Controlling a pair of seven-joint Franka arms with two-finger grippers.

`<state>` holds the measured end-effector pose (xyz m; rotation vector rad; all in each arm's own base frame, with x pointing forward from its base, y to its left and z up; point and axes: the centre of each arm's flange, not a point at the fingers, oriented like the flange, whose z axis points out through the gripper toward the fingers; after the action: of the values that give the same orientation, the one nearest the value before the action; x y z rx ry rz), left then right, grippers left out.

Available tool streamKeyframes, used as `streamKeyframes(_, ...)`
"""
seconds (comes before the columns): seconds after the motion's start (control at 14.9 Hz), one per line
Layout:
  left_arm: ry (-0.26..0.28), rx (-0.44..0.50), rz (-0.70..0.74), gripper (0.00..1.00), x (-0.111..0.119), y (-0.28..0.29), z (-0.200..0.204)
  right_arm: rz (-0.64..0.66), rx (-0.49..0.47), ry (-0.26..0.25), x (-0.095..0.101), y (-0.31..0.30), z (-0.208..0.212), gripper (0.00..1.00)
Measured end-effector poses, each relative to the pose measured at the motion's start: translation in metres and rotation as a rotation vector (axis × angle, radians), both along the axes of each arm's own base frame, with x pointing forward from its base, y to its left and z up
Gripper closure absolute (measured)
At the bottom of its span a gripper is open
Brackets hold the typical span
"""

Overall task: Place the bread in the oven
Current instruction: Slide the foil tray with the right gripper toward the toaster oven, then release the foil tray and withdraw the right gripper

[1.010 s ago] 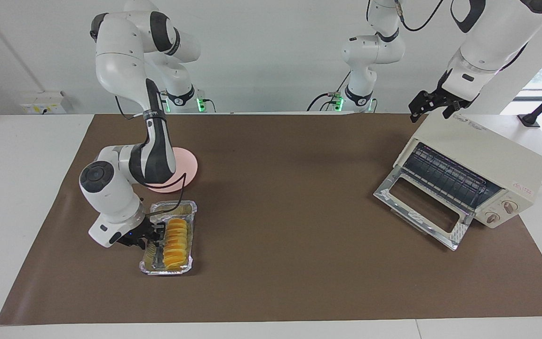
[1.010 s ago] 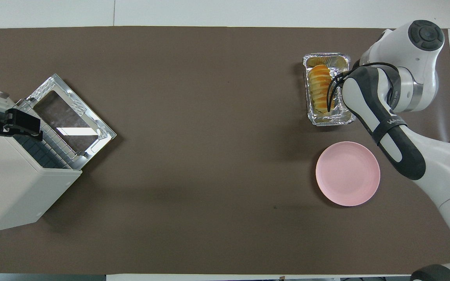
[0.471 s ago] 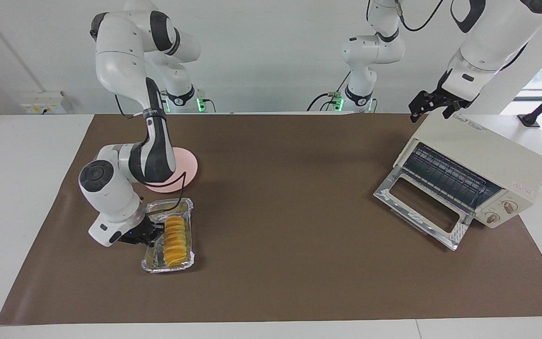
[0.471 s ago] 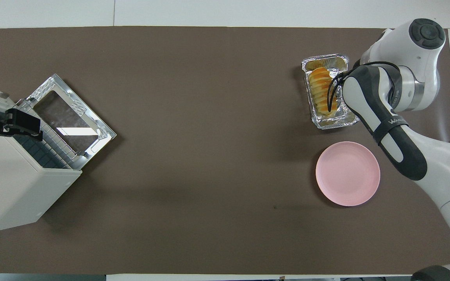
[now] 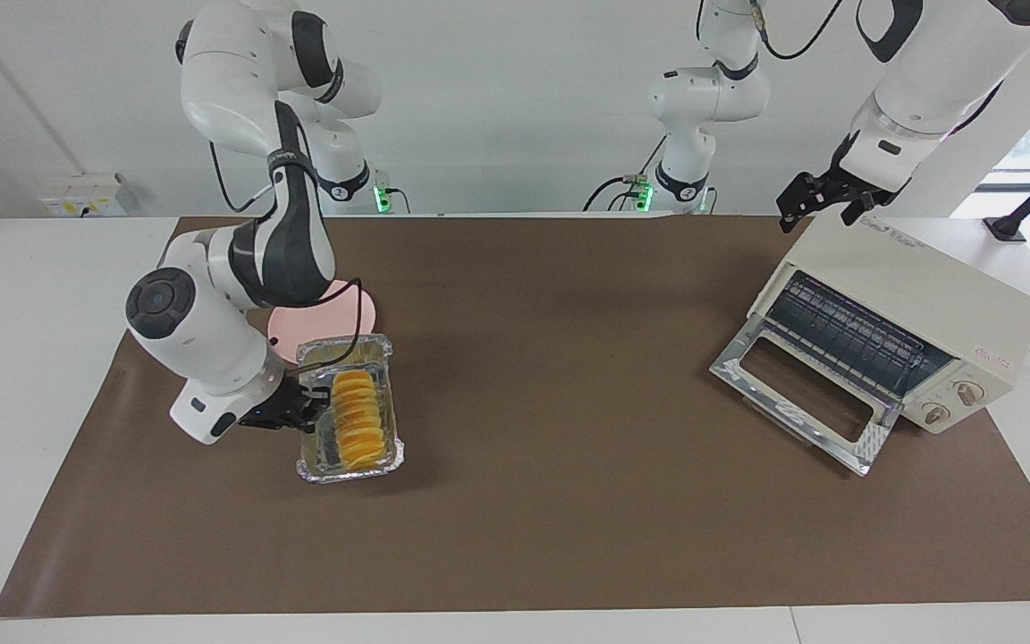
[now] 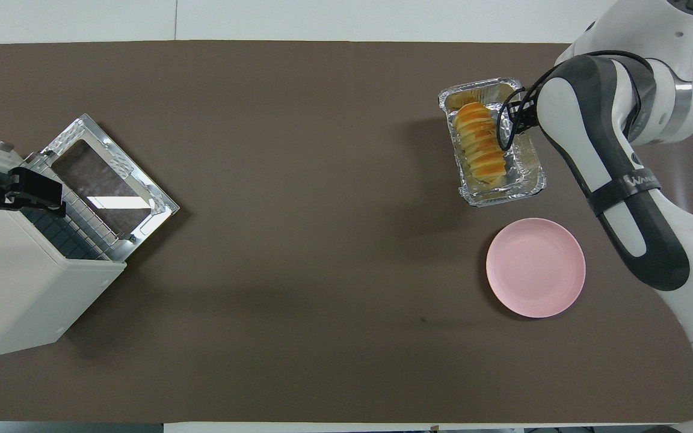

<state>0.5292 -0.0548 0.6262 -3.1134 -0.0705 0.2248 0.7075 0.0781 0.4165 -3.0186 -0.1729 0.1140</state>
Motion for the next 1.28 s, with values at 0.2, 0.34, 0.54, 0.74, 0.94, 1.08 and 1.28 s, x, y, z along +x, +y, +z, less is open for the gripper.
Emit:
streamKeyframes(0.2,0.0,0.0,0.0,0.0,0.0,0.0,0.0,-0.082,-0.006,0.02,-0.014,0.083,0.013,0.99)
streamKeyframes(0.34,0.0,0.0,0.0,0.0,0.0,0.0,0.0,-0.106,-0.011,0.014,-0.033,0.156,0.015,0.99)
streamKeyframes(0.54,0.0,0.0,0.0,0.0,0.0,0.0,0.0,-0.093,-0.006,-0.009,-0.063,0.239,0.01,0.99)
streamKeyframes(0.74,0.0,0.0,0.0,0.0,0.0,0.0,0.0,-0.079,0.003,-0.033,-0.08,0.272,-0.021,0.99)
streamKeyframes(0.94,0.0,0.0,0.0,0.0,0.0,0.0,0.0,-0.1,0.009,-0.052,-0.1,0.295,-0.066,0.99)
streamKeyframes(1.08,0.0,0.0,0.0,0.0,0.0,0.0,0.0,-0.122,0.018,-0.066,-0.114,0.304,-0.091,0.99)
streamKeyframes(1.28,0.0,0.0,0.0,0.0,0.0,0.0,0.0,-0.142,0.033,-0.07,-0.121,0.299,-0.102,0.99)
